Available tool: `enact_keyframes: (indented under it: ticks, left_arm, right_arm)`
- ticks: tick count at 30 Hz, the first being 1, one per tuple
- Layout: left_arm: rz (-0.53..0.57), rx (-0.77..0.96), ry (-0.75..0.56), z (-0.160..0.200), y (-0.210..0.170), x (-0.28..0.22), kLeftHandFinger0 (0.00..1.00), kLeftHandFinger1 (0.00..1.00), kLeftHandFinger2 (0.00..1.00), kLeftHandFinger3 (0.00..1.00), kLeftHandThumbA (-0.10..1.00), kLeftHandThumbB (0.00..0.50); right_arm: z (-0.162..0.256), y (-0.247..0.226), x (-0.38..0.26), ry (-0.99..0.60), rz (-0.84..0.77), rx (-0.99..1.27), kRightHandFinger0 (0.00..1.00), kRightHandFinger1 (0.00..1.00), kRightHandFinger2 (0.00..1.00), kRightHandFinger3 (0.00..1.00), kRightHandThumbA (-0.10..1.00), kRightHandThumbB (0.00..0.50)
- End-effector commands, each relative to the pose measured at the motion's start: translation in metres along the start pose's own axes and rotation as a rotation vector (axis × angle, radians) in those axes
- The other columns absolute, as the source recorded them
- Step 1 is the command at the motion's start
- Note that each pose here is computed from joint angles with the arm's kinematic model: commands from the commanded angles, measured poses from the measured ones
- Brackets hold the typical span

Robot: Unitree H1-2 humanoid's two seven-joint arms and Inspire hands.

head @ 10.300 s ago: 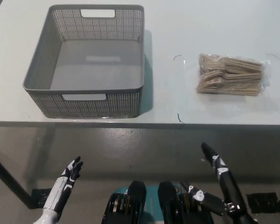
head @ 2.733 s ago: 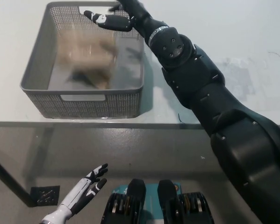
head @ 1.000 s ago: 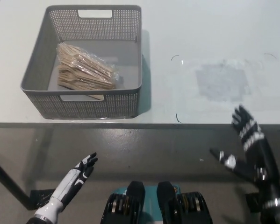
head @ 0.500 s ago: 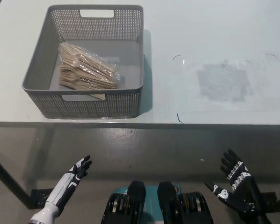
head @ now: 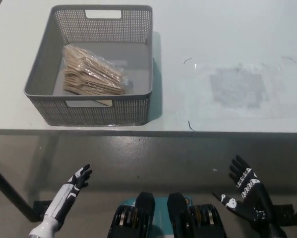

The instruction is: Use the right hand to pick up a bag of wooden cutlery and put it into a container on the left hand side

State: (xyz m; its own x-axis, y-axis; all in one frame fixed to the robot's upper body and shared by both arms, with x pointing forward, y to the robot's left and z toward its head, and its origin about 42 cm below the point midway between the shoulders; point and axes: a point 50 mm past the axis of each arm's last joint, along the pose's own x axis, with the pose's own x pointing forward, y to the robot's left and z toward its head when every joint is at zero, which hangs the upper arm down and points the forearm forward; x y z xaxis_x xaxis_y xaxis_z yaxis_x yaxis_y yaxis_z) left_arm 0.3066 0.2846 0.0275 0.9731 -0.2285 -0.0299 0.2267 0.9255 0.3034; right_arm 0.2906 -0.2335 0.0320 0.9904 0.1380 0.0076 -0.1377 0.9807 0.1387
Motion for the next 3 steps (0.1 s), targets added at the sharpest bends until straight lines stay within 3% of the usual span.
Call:
enact_keyframes:
  ticks: [1,3]
  left_arm:
    - [0.016,-0.011,-0.026,-0.0014,0.0002,-0.0113,1.00,1.00,1.00,1.00,1.00,0.385]
    - [0.014,-0.011,-0.021,-0.0030,-0.0014,-0.0149,1.00,1.00,1.00,1.00,1.00,0.384]
  right_arm:
    - [0.0048,0.0012,-0.0037,-0.051,0.037,-0.043,1.00,1.00,1.00,1.00,0.94,0.170]
    - [0.0030,0.0011,-0.0067,-0.044,0.038,-0.040,1.00,1.00,1.00,1.00,0.94,0.170]
